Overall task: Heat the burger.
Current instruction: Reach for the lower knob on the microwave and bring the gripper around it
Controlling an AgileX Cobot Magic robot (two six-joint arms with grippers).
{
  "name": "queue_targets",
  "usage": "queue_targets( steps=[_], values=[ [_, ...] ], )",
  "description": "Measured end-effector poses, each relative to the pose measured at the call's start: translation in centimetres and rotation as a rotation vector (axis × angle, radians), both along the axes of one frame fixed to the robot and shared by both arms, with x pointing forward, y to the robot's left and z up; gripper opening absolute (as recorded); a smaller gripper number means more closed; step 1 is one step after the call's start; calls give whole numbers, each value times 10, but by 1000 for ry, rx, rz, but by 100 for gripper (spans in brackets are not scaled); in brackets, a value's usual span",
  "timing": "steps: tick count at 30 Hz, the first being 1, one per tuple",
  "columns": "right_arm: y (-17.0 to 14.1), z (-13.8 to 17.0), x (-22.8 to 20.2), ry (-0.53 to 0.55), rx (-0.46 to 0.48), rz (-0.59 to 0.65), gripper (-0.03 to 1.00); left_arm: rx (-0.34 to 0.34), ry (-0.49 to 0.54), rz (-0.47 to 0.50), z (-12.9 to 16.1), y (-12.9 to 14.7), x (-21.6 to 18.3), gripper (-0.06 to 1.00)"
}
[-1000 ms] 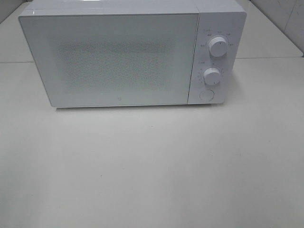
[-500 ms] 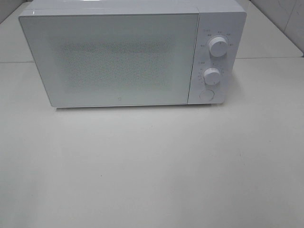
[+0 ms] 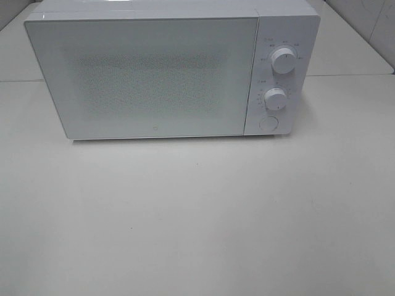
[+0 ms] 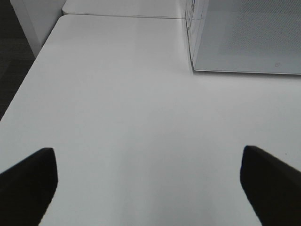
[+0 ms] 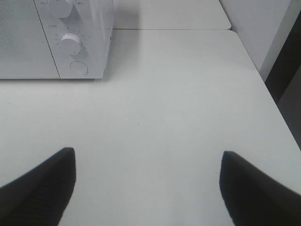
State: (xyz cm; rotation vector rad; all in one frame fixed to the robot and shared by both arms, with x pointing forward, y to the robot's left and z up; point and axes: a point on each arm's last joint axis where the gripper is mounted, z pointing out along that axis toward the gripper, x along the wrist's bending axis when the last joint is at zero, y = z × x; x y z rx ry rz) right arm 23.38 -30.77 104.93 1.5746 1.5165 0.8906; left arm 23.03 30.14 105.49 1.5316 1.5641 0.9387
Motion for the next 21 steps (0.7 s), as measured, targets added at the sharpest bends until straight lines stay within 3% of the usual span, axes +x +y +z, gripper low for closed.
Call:
queue_targets(
  steps=[21],
  values=[
    [0,0,0,0,0,0,76,0,0,0,0,0,0,97]
  ],
)
